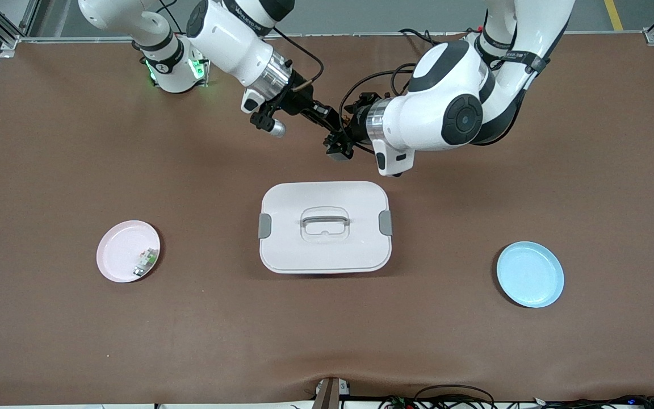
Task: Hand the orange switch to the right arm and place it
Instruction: 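Open the left gripper and release the switch to the right gripper, then carry the switch to the white plate while the left gripper withdraws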
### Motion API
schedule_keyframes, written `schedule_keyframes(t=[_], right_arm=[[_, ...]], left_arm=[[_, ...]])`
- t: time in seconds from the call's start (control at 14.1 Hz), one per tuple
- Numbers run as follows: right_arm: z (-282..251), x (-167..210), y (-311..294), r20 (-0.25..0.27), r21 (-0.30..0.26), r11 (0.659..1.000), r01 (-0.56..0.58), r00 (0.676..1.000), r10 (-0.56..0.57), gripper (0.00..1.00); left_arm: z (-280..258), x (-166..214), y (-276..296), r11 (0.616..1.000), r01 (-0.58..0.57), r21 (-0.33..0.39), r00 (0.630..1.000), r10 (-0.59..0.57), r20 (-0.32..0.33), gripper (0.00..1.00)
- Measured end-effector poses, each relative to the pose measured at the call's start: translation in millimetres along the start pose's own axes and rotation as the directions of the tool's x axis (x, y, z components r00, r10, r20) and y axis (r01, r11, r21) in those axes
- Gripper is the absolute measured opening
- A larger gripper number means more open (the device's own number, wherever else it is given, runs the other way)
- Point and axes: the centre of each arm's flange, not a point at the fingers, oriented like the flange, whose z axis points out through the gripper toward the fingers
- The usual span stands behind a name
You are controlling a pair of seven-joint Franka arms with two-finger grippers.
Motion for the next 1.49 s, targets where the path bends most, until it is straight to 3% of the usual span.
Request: schedule_keyframes(t=[0.14, 0.35, 0.57, 0.71, 0.92, 0.99, 1.2, 1.27, 1.35, 1.49], right_arm=[[1.7, 6.1, 4.0, 0.036, -0.045, 0.996, 0.073, 0.997, -0.072, 0.45], [-4.3, 39.7, 15.5, 0.142, -0.137, 0.959, 0.247, 0.963, -0.228, 0.45], [-27.1, 79.9, 25.1, 0.2, -0.271, 0.859, 0.433, 0.899, -0.39, 0.45], [-44.8, 96.2, 30.5, 0.236, -0.354, 0.758, 0.549, 0.836, -0.495, 0.45], [-74.7, 130.0, 40.7, 0.308, -0.396, 0.619, 0.678, 0.733, -0.606, 0.45], [-85.9, 147.6, 47.0, 0.345, -0.4, 0.556, 0.728, 0.682, -0.645, 0.45], [-123.1, 208.7, 69.5, 0.465, -0.394, 0.297, 0.87, 0.468, -0.752, 0.45], [-135.0, 226.8, 76.5, 0.495, -0.388, 0.225, 0.894, 0.407, -0.767, 0.45], [-145.4, 242.7, 83.3, 0.521, -0.379, 0.167, 0.91, 0.359, -0.774, 0.45], [-159.6, 268.9, 95.8, 0.562, -0.362, 0.083, 0.928, 0.288, -0.776, 0.45]], left_arm=[[-2.3, -0.9, 0.3, 1.0, -0.002, -0.005, 1.0, 0.002, 0.0, 1.0], [-12.8, -1.5, 0.3, 1.0, 0.008, -0.027, 1.0, -0.009, -0.019, 1.0], [-21.8, -3.3, 0.7, 0.999, 0.019, -0.047, 0.999, -0.021, -0.043, 1.0], [-25.6, -2.1, 0.7, 0.998, 0.015, -0.057, 0.997, -0.019, -0.074, 1.0], [-41.3, 4.6, 1.8, 0.996, -0.001, -0.084, 0.99, -0.011, -0.142, 1.0], [-47.7, 10.4, 2.5, 0.996, -0.003, -0.092, 0.985, -0.013, -0.17, 1.0], [-63.3, 23.6, 4.9, 0.993, -0.023, -0.118, 0.964, -0.009, -0.266, 1.0], [-68.6, 25.2, 5.6, 0.991, -0.035, -0.128, 0.955, -0.005, -0.297, 1.0], [-73.3, 26.1, 6.1, 0.99, -0.046, -0.135, 0.947, 0.0, -0.321, 1.0], [-84.1, 30.4, 6.8, 0.987, -0.066, -0.145, 0.938, 0.012, -0.346, 1.0]])
